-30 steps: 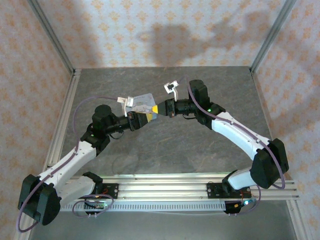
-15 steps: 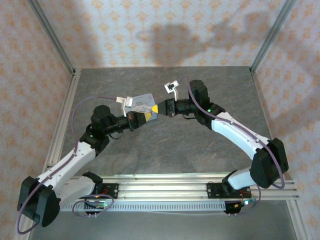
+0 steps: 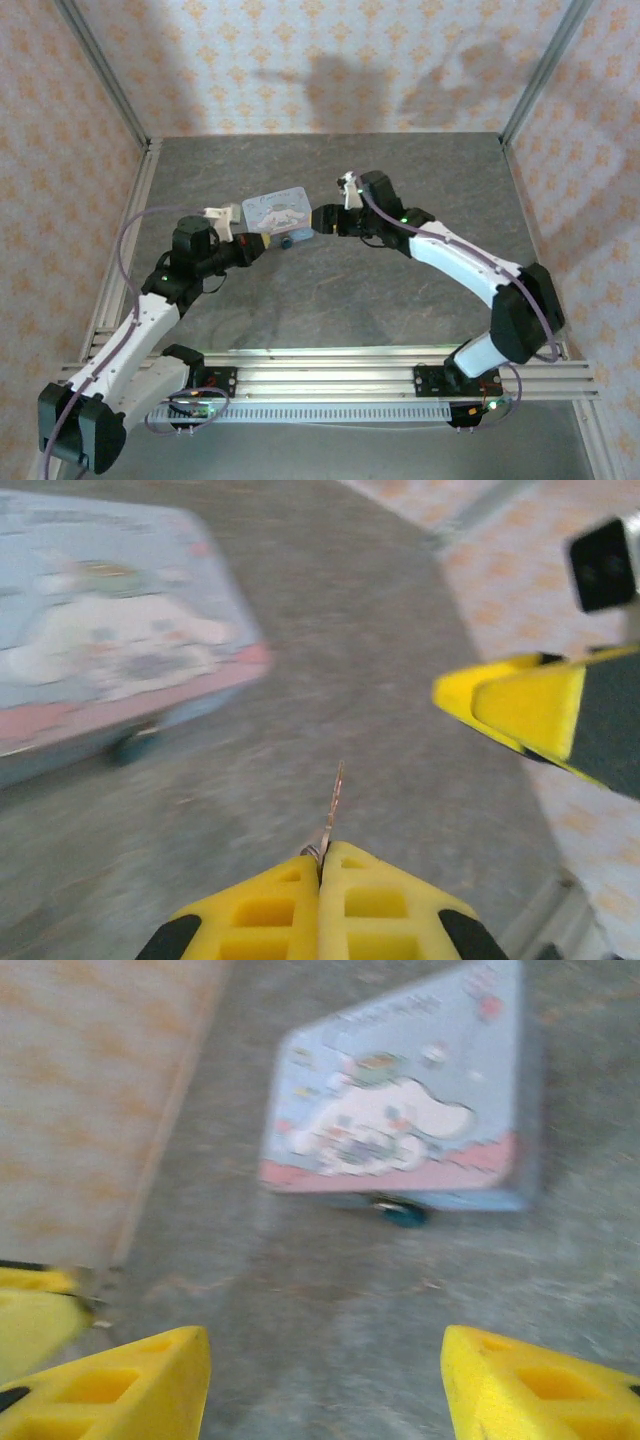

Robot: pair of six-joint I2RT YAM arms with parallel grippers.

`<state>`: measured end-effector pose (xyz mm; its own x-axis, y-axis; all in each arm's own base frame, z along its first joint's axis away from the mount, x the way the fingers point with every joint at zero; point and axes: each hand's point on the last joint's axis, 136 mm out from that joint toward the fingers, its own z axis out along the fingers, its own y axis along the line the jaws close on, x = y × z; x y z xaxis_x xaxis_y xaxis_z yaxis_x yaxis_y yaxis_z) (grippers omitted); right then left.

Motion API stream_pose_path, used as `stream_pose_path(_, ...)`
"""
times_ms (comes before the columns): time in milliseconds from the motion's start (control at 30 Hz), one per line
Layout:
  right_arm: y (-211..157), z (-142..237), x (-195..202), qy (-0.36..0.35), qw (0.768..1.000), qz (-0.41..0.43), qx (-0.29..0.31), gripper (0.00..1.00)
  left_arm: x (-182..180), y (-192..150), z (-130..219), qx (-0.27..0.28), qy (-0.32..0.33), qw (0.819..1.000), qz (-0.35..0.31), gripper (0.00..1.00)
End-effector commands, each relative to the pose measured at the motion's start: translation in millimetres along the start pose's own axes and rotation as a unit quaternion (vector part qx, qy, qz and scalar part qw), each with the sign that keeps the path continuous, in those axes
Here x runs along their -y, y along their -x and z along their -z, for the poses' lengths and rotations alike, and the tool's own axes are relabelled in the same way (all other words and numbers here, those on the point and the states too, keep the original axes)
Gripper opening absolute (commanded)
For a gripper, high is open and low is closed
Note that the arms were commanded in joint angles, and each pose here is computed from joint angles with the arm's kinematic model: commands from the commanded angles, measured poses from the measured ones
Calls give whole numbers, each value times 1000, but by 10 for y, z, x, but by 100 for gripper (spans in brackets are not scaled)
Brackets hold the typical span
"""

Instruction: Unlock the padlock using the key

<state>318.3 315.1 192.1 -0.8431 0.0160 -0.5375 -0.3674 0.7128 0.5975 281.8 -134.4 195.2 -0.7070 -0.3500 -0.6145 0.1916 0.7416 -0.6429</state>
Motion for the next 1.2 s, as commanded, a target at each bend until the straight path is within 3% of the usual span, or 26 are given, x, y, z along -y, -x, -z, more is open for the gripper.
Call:
stream_pose_path(0,-135,-227,313,-128,992,-1,1,63,-621,-181,148,-16,131,991,30,0)
stream_pose_path(400,-430,-1300,310,-216,974,61,-13,60,-1267,346,84,38,164,979,115,0)
stream_pose_path(800,-426,-1515,503,-261,965,42,-1,55,-1613,701,-363,42,157,975,149,0)
stream_pose_path(1167,-420,-1696,467,-257,966,43,-11,55,-1594,784,-775,-4,115,983,141,0)
